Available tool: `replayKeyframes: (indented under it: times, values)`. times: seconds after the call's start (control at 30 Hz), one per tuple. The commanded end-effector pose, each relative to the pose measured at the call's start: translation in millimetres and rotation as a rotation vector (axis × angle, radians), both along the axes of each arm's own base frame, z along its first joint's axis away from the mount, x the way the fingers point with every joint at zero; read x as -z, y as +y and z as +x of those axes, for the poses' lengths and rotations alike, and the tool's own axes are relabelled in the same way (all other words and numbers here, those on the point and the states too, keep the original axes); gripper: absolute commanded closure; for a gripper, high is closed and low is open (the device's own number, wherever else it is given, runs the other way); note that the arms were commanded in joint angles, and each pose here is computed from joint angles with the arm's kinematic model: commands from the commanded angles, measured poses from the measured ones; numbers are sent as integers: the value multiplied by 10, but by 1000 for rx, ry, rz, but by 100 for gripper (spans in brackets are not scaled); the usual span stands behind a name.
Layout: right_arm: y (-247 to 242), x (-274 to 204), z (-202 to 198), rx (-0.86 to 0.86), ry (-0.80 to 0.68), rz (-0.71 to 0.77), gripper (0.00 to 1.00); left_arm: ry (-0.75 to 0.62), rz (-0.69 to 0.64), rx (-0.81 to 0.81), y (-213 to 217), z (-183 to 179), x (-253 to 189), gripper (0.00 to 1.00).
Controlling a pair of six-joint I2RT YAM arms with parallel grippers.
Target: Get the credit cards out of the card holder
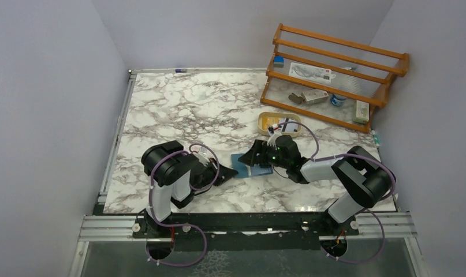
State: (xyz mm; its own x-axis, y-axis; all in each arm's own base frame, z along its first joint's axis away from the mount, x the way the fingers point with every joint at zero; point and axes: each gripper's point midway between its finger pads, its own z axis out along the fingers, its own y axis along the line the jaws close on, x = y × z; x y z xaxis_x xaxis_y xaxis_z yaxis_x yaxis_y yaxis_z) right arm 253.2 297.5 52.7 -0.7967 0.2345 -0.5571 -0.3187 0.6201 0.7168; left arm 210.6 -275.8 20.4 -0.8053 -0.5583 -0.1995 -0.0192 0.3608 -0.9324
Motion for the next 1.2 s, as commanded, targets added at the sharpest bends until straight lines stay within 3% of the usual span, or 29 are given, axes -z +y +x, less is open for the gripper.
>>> replayKeyframes:
  times: [0.0,0.2,0.47,1.17]
  values:
    - [83,-75,-17,-66,-32,26,13,-198,-79,109,-165,-38,-522,100]
    - [89,-143,61,-53,-39,-1,13,-291,-2,124,-222,87,-823,100]
    - [138,-163,1,-65,-23,67,13,-327,-29,152,-275,74,-995,100]
    - [140,-677,-620,-317,19,526,15,-397,23,84,-38,120,-998,100]
